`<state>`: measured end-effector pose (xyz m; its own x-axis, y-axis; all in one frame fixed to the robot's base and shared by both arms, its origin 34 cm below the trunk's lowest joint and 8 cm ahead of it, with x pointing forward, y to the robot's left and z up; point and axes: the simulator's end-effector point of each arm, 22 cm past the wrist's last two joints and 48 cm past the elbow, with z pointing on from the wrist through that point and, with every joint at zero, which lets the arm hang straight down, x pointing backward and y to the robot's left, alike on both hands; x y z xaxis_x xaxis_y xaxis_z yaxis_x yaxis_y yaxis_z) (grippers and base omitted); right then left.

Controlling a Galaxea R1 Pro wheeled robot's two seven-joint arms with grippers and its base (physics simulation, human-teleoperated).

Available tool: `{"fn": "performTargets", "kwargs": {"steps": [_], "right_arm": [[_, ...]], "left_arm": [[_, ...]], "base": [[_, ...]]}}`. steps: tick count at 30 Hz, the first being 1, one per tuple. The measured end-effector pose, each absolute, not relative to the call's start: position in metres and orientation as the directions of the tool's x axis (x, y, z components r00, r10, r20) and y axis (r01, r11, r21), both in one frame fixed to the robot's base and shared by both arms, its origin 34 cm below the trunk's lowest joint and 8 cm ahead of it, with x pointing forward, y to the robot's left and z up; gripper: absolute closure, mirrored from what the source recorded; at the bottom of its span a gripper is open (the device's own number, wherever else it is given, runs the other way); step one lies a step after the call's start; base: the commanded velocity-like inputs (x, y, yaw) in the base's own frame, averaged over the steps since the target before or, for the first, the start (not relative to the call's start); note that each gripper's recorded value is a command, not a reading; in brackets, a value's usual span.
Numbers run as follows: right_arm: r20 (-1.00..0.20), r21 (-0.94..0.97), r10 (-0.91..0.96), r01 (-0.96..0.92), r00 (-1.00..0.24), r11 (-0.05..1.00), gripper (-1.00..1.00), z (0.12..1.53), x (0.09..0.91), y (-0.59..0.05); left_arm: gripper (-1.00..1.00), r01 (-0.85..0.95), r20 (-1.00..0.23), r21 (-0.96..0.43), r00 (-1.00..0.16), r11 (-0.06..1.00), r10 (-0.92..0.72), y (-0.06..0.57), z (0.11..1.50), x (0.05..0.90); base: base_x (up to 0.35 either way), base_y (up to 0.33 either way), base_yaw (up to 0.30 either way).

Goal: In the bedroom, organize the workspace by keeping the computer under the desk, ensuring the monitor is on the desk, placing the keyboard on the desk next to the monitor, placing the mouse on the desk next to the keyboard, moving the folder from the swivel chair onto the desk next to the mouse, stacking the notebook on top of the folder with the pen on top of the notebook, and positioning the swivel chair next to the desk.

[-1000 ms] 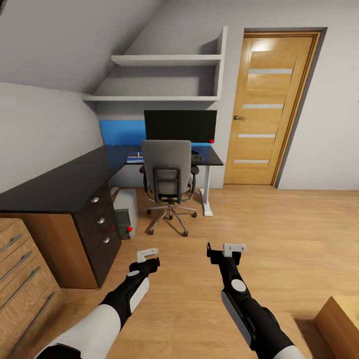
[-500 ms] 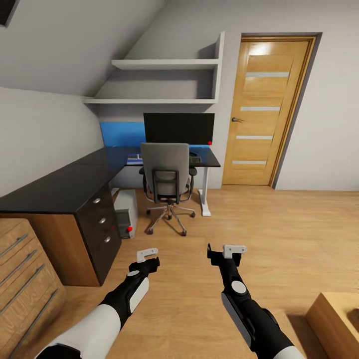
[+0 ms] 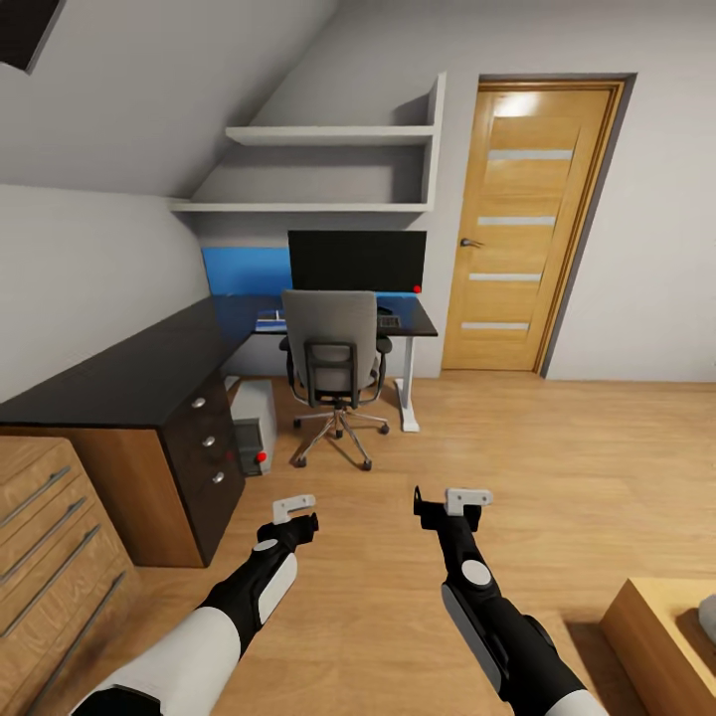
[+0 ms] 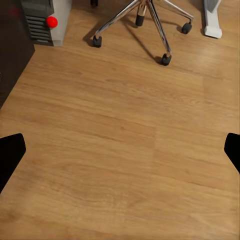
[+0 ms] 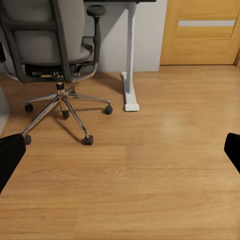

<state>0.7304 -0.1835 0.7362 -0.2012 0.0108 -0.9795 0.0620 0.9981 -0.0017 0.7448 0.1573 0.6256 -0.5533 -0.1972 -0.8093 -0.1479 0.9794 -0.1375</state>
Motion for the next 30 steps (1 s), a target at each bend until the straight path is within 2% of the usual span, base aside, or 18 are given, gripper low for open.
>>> {"fn": "performTargets", "kwargs": {"steps": [7, 16, 22, 27, 29, 30], "right_arm": [[-0.976, -0.009, 0.006, 0.068, -0.216, 0.998, -1.00, 0.742, 0.731, -0.188], [-0.962, -0.060, -0.027, 0.113, -0.272, 0.992, -1.00, 0.687, 0.709, -0.222], [-0.935, -0.112, -0.054, 0.145, -0.351, 0.983, -1.00, 0.614, 0.649, -0.254], [-0.908, -0.175, -0.094, 0.165, -0.407, 0.971, -1.00, 0.570, 0.587, -0.291], [-0.870, -0.214, -0.113, 0.161, -0.480, 0.963, -1.00, 0.547, 0.554, -0.303], [-0.864, -0.220, -0.116, 0.160, -0.490, 0.962, -1.00, 0.546, 0.550, -0.305]], "left_arm": [[-1.00, -0.150, -0.800, -0.130, -0.568, 0.980, -0.194, 0.159, 0.631, 0.742], [-1.00, -0.196, -0.667, -0.004, -0.730, 0.981, -0.149, 0.205, 0.554, 0.668], [-1.00, -0.229, -0.707, 0.014, -0.691, 0.973, -0.152, 0.221, 0.552, 0.651], [-1.00, -0.250, -0.672, 0.038, -0.723, 0.967, -0.160, 0.229, 0.507, 0.563], [-1.00, -0.262, -0.621, 0.076, -0.767, 0.962, -0.160, 0.246, 0.477, 0.495], [-1.00, -0.259, -0.623, 0.081, -0.767, 0.962, -0.155, 0.248, 0.478, 0.493]], "base": [[-0.001, 0.000, 0.000], [0.000, 0.000, 0.000], [0.000, 0.000, 0.000], [0.000, 0.000, 0.000], [0.000, 0.000, 0.000], [0.000, 0.000, 0.000]]}}
